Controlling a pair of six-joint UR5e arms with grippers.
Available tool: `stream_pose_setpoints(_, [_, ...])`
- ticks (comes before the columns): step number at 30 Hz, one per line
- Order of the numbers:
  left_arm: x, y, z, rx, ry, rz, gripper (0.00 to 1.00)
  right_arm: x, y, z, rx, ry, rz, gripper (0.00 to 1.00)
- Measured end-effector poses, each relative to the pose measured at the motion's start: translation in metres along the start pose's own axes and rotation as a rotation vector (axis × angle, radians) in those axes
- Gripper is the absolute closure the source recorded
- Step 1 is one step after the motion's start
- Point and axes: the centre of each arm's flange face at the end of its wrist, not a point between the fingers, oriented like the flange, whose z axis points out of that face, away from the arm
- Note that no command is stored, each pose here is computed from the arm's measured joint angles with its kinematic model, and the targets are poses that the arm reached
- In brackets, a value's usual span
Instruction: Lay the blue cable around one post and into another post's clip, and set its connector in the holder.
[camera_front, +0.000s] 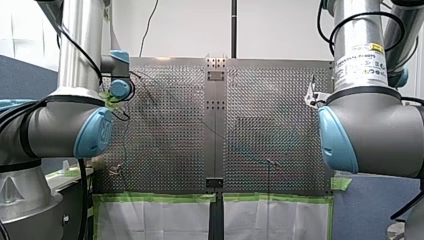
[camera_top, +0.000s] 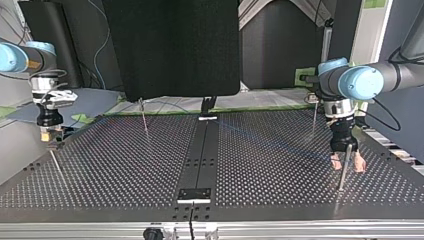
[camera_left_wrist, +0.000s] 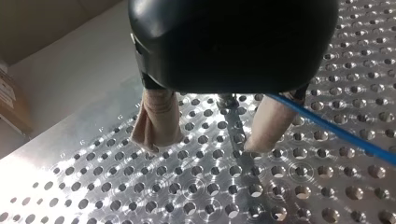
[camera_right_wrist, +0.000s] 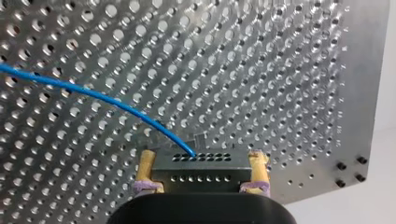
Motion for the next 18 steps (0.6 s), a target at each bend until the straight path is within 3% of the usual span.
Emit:
stream_pose_setpoints(12, [0.001,-0.001,0.0,0.002,0.002,0.004,0.0,0.005,0.014,0.002,-0.02,-0.054,0.021,1.0])
stream_pose_setpoints(18, [0.002,-0.002,-0.001,0.003,0.004,0.005,0.0,0.008,0.019,0.003,-0.02,-0.071,0.018,1.0])
